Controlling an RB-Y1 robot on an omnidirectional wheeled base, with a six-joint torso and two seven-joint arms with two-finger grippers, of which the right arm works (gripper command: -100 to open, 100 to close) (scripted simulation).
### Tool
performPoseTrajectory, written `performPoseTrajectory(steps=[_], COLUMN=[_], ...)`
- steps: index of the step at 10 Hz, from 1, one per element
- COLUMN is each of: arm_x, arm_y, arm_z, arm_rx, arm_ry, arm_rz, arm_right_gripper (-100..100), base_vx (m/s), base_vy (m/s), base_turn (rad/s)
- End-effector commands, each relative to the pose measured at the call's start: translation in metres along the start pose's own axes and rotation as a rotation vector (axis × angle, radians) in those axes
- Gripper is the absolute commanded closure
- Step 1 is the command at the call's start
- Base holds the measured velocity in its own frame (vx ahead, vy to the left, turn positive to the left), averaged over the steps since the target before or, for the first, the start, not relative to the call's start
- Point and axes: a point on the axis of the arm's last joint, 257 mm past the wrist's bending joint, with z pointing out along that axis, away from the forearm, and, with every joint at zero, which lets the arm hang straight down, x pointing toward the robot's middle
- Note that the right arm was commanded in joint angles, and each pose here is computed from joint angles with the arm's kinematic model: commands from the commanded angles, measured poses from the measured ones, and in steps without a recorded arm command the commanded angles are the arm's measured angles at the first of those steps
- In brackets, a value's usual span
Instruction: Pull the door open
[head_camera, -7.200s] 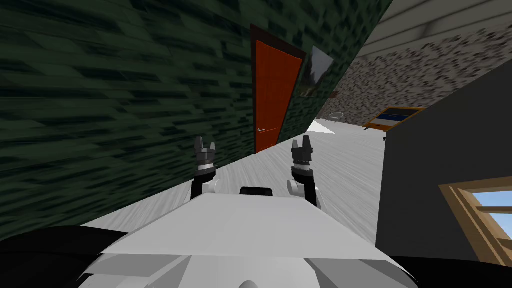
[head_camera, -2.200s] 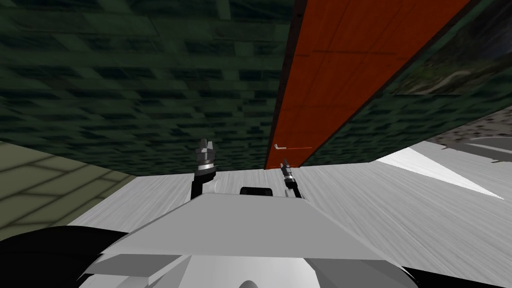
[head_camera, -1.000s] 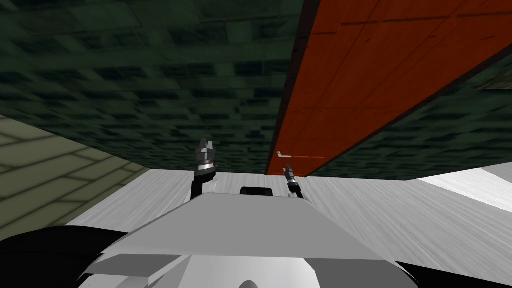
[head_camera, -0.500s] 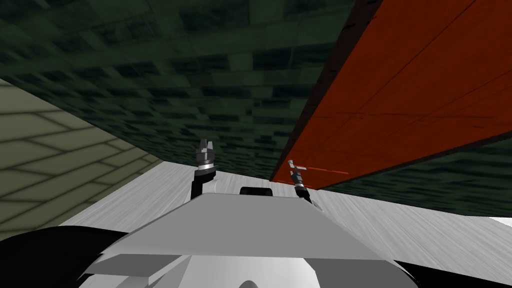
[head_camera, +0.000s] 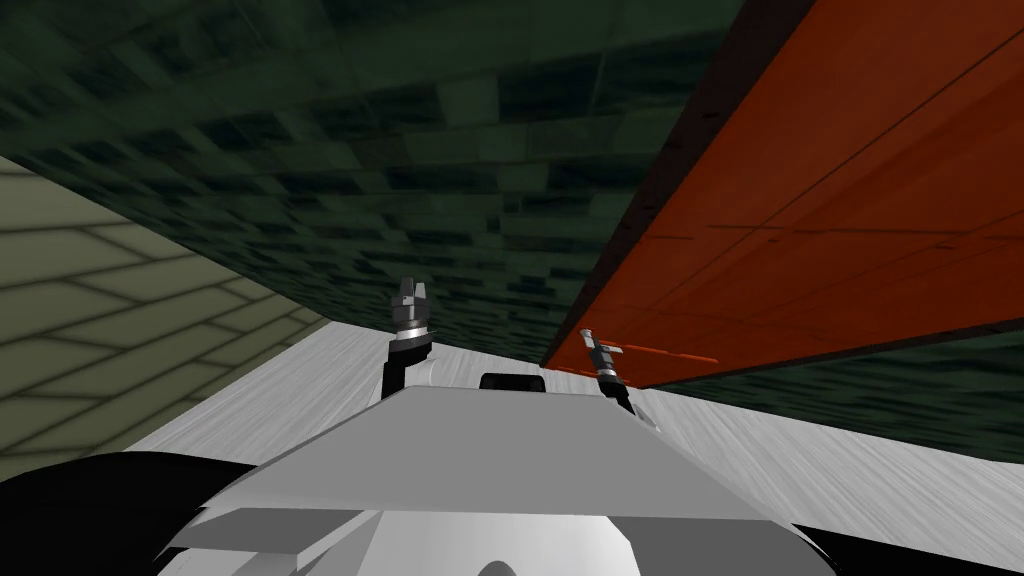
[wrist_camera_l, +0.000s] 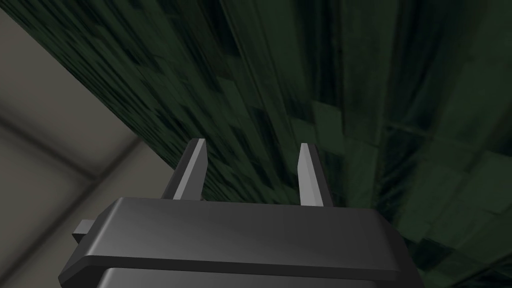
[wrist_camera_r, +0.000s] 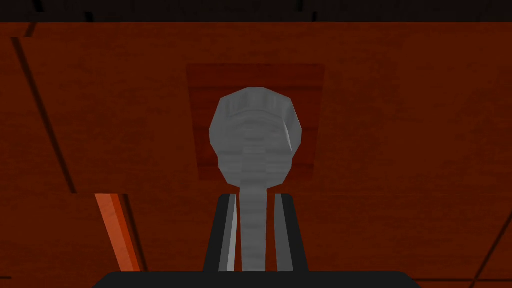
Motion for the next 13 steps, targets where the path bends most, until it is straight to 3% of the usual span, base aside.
performPoseTrajectory(steps=[1,4,5,13], arm_x=[0.002,0.002,-0.002,-0.009], arm_y=[-0.002,-0.002,-0.003,-0.002], arm_z=[-0.0008,-0.0008,-0.0099,-0.0472], arm_rx=[0.004,0.004,0.008,0.005], arm_ry=[0.003,0.003,0.013,0.086], arm_rz=[0.002,0.002,-0.002,-0.003], arm_right_gripper=[100,100,100,100], base_vx=[-0.031,-0.009,-0.109,-0.2], base_vy=[0.004,0.0,-0.057,-0.052], base_turn=[0.004,0.001,0.149,0.143])
